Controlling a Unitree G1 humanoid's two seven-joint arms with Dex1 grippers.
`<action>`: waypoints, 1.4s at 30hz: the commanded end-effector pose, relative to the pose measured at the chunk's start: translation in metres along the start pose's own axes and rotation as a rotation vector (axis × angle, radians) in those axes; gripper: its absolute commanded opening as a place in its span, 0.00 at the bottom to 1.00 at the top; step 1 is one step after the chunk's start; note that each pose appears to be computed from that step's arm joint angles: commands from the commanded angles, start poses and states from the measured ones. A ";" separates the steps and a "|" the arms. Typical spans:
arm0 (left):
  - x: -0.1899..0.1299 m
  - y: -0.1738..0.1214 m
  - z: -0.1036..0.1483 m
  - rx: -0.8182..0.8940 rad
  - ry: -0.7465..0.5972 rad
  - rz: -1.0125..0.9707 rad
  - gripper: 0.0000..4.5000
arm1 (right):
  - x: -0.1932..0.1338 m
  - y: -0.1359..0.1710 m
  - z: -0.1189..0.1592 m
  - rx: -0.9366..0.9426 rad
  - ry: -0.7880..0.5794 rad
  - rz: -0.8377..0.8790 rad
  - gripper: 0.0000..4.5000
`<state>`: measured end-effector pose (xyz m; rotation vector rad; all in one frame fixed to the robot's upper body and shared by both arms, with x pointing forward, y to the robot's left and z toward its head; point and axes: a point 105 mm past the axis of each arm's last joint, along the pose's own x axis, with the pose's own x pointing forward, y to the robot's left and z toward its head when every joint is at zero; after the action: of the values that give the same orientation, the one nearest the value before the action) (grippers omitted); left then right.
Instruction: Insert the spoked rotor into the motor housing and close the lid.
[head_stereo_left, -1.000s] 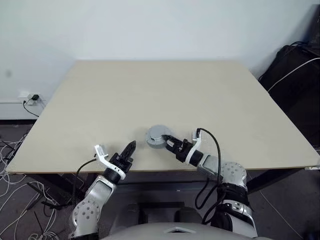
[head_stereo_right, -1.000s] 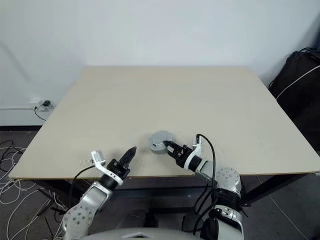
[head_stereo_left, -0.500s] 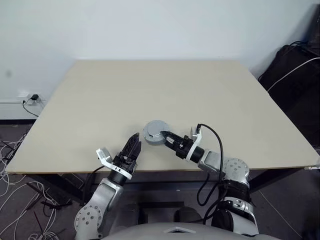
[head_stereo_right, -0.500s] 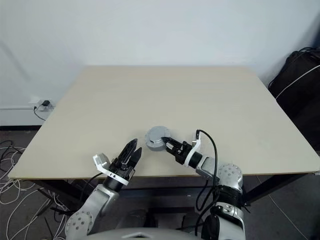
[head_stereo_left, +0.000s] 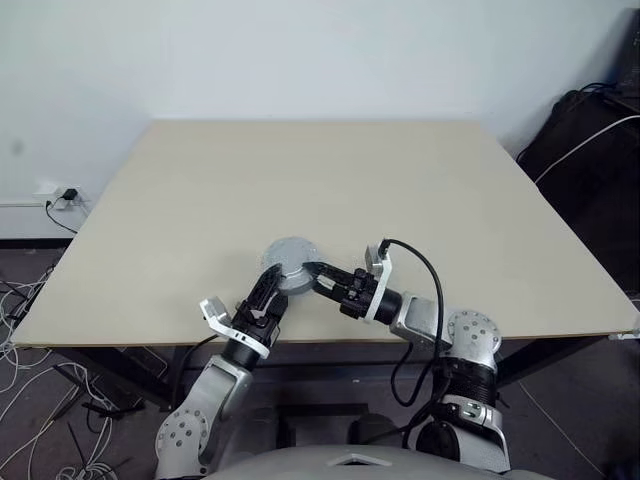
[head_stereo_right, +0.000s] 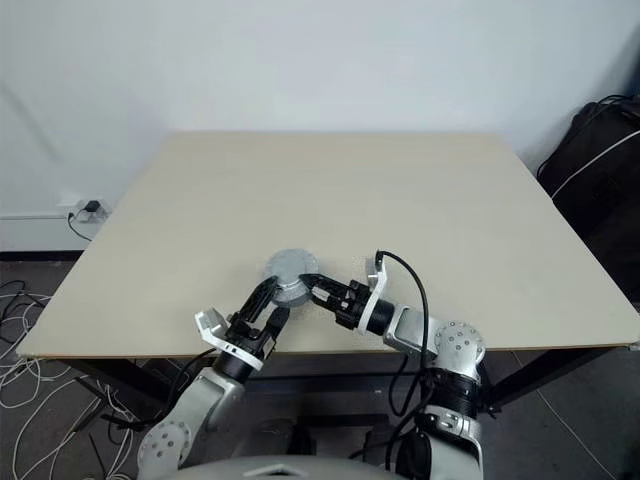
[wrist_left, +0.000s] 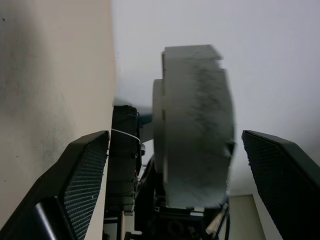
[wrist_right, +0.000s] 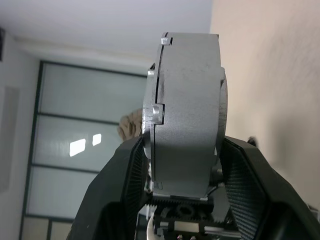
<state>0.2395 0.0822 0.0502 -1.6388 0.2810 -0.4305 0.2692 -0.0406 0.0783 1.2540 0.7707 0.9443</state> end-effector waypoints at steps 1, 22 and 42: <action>0.015 -0.015 -0.014 -0.096 -0.016 -0.098 1.00 | 0.003 0.019 -0.006 -0.045 0.034 0.069 0.46; 0.016 -0.017 -0.011 -0.069 -0.027 -0.098 0.47 | 0.003 0.018 -0.001 -0.223 -0.008 -0.059 0.46; 0.025 -0.009 0.043 0.085 -0.217 -0.019 0.47 | -0.024 -0.009 0.018 -1.145 -0.029 -0.335 1.00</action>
<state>0.2698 0.1150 0.0399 -1.5333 0.1757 -0.2499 0.2746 -0.0741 0.0634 0.2285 0.3728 0.8426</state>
